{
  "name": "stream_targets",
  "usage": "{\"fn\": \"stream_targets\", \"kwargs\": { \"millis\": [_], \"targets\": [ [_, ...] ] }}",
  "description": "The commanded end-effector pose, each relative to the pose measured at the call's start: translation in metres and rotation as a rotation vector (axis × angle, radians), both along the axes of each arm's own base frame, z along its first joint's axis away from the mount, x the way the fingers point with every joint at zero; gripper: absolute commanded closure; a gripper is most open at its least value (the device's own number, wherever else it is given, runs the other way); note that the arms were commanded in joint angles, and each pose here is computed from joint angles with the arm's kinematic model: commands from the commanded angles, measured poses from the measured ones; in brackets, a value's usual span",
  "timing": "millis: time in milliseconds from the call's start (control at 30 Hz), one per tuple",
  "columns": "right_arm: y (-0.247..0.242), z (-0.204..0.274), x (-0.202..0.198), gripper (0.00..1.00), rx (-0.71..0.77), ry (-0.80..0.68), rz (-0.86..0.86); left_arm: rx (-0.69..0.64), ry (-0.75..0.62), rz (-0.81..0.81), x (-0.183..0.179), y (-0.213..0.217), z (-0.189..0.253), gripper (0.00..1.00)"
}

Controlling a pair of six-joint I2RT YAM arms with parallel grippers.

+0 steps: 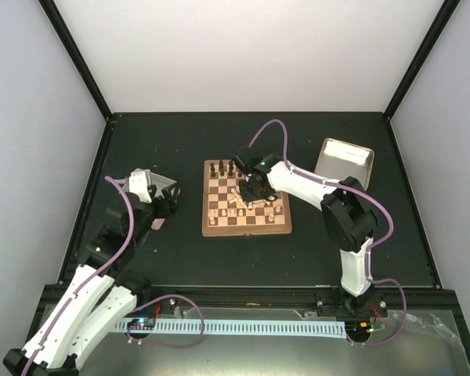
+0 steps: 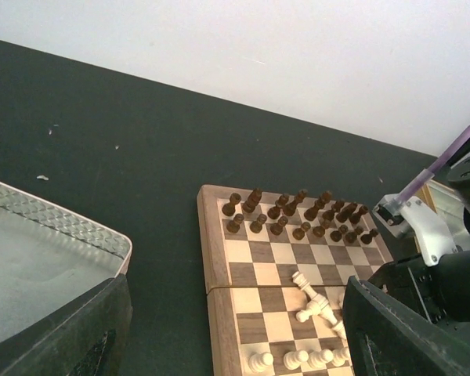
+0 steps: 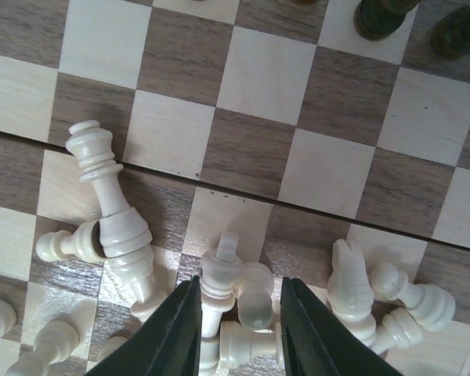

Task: Set up the chess pieces on the board
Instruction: Pick up the chess piece from the chessboard, then place the chess piece on the chessboard.

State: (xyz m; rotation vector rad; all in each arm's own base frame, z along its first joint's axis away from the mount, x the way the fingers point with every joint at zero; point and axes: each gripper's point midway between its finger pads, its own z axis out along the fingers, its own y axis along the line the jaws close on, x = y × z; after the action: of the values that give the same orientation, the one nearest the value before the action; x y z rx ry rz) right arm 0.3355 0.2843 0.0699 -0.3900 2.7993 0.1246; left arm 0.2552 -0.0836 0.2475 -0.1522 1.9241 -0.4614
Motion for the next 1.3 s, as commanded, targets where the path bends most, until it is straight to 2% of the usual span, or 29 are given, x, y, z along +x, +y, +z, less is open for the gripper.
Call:
{"fn": "stream_targets", "kwargs": {
  "millis": [0,167,333,467,833,1267],
  "targets": [
    [-0.006,-0.015,0.003,0.7,-0.023,0.012,-0.015,-0.002,-0.003,0.004,0.001,0.001,0.003,0.24],
    [-0.008,-0.02,0.004,0.79,-0.027,0.017,-0.023,-0.003,-0.001,0.003,0.001,0.001,0.003,0.24],
    [-0.009,-0.02,0.006,0.8,-0.029,0.013,-0.026,-0.002,-0.003,0.003,0.001,0.001,0.003,0.24],
    [-0.008,-0.013,0.009,0.86,-0.015,-0.013,-0.027,-0.002,-0.003,0.003,0.001,0.001,0.004,0.24],
    [-0.009,0.033,0.019,0.86,0.05,-0.146,-0.047,-0.006,-0.003,-0.005,0.001,-0.001,0.004,0.24],
    [-0.042,0.026,-0.02,0.85,0.017,-0.084,-0.065,-0.011,0.005,-0.023,0.002,-0.004,0.001,0.24]
  ]
}}
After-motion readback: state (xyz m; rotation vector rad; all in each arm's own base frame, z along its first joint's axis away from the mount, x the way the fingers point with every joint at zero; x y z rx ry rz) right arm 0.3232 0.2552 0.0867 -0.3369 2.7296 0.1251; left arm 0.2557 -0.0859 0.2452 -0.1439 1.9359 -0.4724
